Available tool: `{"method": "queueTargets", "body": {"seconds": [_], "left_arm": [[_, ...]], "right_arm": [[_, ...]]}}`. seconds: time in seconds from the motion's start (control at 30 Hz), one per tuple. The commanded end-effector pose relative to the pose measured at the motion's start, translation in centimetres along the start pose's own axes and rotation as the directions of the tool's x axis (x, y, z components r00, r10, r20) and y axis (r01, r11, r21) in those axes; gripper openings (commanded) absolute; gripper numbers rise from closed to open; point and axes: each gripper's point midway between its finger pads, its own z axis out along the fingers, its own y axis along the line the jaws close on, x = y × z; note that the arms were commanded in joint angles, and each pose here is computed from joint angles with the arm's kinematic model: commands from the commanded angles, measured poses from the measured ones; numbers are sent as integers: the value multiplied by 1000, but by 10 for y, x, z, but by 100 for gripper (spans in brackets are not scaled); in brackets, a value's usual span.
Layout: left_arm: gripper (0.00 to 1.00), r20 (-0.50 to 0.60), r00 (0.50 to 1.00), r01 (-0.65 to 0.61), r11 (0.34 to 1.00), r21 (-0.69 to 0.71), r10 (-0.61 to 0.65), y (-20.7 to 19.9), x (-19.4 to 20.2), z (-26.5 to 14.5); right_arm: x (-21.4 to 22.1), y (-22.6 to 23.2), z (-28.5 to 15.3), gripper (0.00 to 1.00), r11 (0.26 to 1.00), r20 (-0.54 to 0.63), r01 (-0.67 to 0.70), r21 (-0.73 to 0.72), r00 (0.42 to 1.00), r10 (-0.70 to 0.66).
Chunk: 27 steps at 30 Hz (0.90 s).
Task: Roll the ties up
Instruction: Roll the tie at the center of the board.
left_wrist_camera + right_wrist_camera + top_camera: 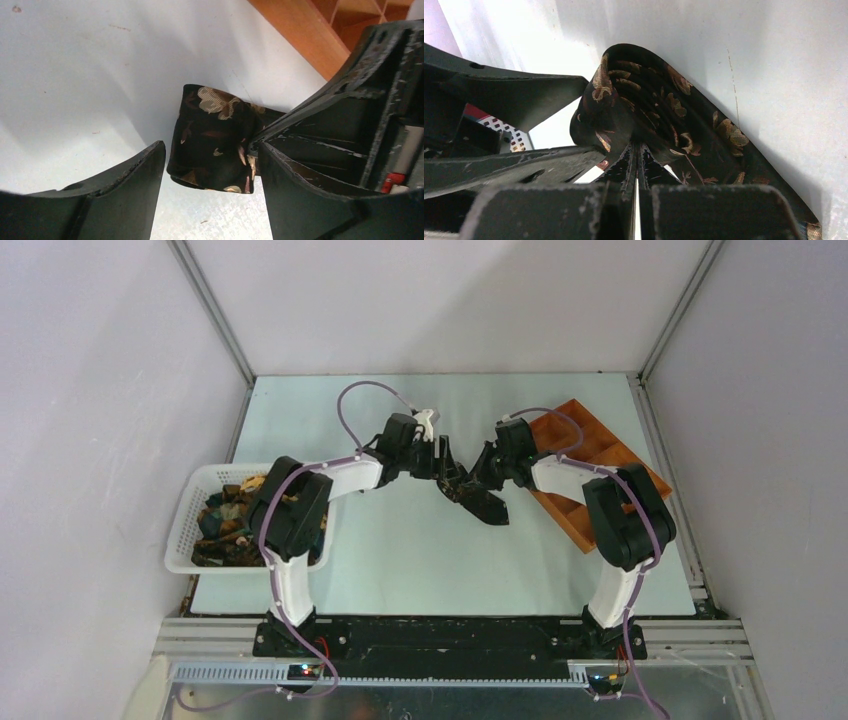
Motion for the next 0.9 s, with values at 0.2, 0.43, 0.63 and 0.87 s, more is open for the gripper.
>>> {"method": "queueTargets", "body": {"seconds": [0.2,0.43,0.63,0.87], "left_arm": [[69,-65,998,-8,1000,-11,7,4,16,8],[53,-63,998,5,999,38,-3,-3,17,11],[42,-57,998,-4,997,72,8,-12,17,8],[41,-39,998,-47,999,0,47,-14,23,3]], "right_arm": [[-3,-2,-8,0,999,26,20,27,999,-20],[-2,-1,-9,0,999,27,25,27,999,-26],[-7,4,-14,0,999,49,37,20,998,-38],[-23,29,-41,4,995,112,86,-47,990,-81]]}}
